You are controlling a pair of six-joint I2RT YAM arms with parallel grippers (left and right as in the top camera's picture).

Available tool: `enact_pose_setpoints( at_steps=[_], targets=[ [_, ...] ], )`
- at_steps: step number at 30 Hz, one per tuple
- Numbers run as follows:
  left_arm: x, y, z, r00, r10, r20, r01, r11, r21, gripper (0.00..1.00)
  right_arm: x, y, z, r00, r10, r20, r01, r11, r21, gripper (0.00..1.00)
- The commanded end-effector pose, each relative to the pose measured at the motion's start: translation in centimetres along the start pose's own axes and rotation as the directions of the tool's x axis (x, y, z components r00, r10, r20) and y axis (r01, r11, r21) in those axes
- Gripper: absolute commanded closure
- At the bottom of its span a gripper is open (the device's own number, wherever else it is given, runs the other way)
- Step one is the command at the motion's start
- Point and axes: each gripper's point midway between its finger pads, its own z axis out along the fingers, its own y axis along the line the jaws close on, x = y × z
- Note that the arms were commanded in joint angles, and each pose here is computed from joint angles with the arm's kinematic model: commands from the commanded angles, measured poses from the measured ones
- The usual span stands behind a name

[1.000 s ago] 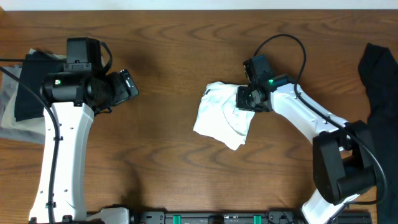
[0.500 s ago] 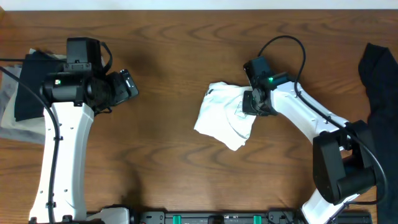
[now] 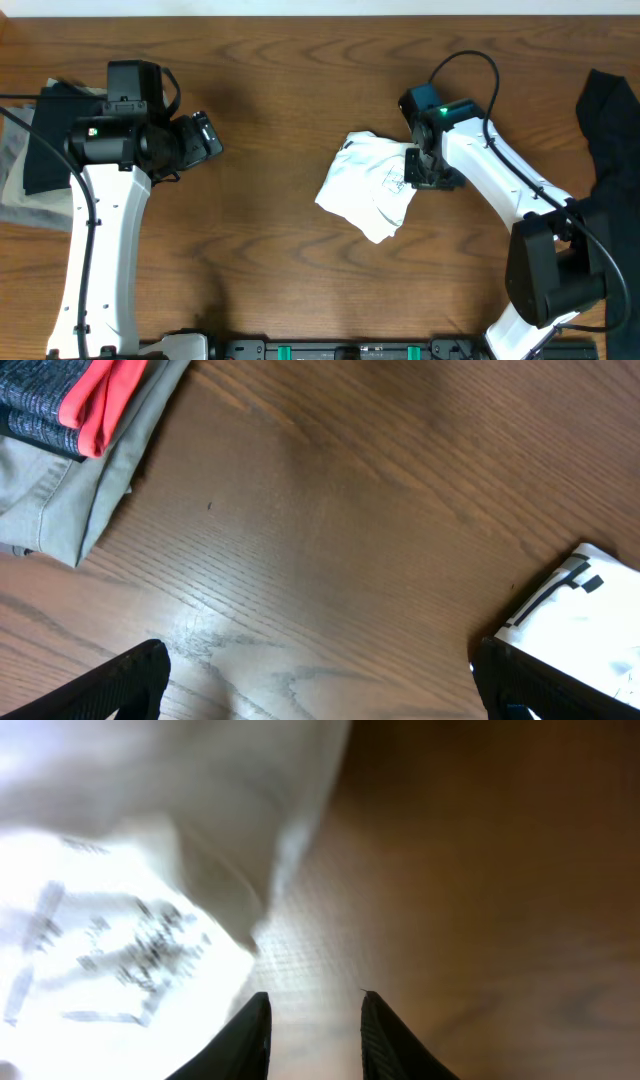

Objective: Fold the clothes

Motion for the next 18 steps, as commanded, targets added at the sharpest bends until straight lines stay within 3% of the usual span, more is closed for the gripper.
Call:
enact_pose_setpoints(
  at_steps=[1, 5, 11, 18],
  targets=[
    [0.3, 0.5, 0.5, 1.0, -0.005, -0.015, 0.004, 1.0, -0.021, 0.02, -0.2, 0.0, -0.5, 1.0, 0.009, 0.001, -0.009, 1.0, -0.013, 0.8],
    [0.3, 0.5, 0.5, 1.0, -0.005, -0.015, 0.004, 1.0, -0.021, 0.02, -1.6, 1.6, -0.7, 0.999, 0.019, 0.049, -0.015, 0.996, -0.093, 0.81],
    [0.4, 0.5, 0.5, 1.0, -0.005, -0.019, 0.004, 1.0, -0.023, 0.02, -4.1, 3.7, -1.2, 0.989, -0.003, 0.15, 0.031, 0.983, -0.182, 0.65],
    [0.4, 0.5, 0.5, 1.0, -0.005, -0.019, 0.004, 1.0, -0.023, 0.02, -4.7, 3.3, -0.9, 0.986, 0.01, 0.167, 0.02, 0.984, -0.175, 0.65]
  ],
)
